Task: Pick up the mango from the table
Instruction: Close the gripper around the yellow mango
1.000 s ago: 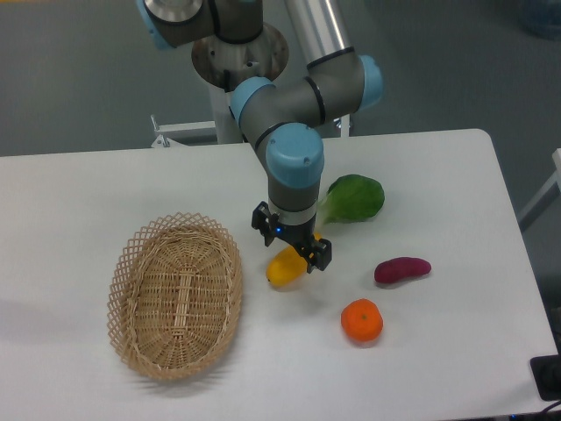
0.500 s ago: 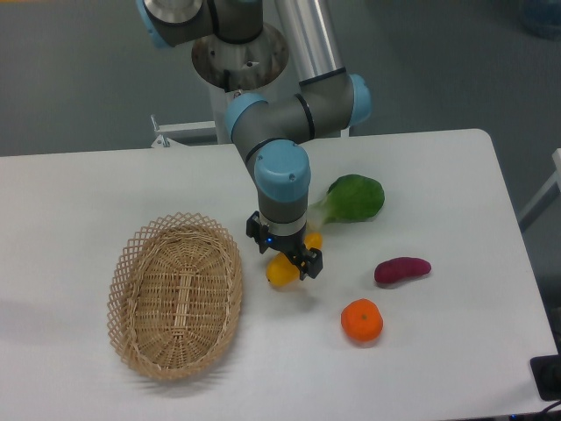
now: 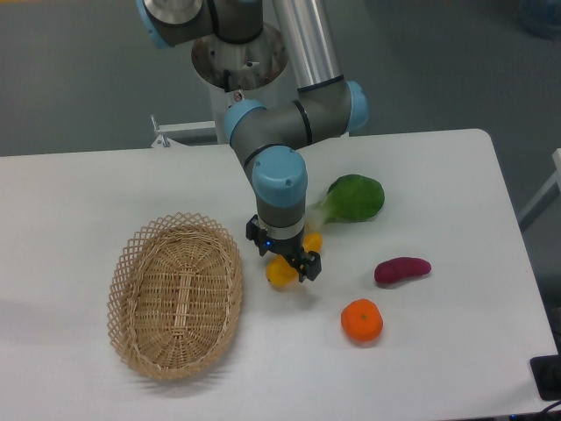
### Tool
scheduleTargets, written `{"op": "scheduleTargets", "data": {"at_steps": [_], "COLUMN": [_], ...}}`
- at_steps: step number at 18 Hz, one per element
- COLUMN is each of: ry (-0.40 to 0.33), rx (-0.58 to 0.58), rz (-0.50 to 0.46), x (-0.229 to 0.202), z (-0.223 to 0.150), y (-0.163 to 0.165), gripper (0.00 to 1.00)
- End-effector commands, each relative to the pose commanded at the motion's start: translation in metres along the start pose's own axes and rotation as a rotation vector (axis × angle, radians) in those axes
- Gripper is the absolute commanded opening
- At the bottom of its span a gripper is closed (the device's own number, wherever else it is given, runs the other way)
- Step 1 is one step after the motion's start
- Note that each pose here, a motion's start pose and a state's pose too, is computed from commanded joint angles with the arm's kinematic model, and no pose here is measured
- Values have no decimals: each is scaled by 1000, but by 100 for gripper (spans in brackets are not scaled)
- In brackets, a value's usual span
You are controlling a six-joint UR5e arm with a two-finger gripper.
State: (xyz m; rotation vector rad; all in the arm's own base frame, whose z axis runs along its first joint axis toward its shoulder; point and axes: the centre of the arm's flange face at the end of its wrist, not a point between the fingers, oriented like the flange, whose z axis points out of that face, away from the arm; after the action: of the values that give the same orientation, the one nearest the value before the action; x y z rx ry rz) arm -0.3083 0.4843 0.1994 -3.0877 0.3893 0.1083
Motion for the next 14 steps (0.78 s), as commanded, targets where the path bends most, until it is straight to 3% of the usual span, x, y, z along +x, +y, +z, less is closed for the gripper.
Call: {"op": "scheduleTargets", "data": {"at_steps": [2,14], "ry": [-1,-21], "rx": [-1,12], "rz": [-2,4], "x": [0,-5], "z": [-1,-11], "y": [0,-3], "gripper": [71,55]}}
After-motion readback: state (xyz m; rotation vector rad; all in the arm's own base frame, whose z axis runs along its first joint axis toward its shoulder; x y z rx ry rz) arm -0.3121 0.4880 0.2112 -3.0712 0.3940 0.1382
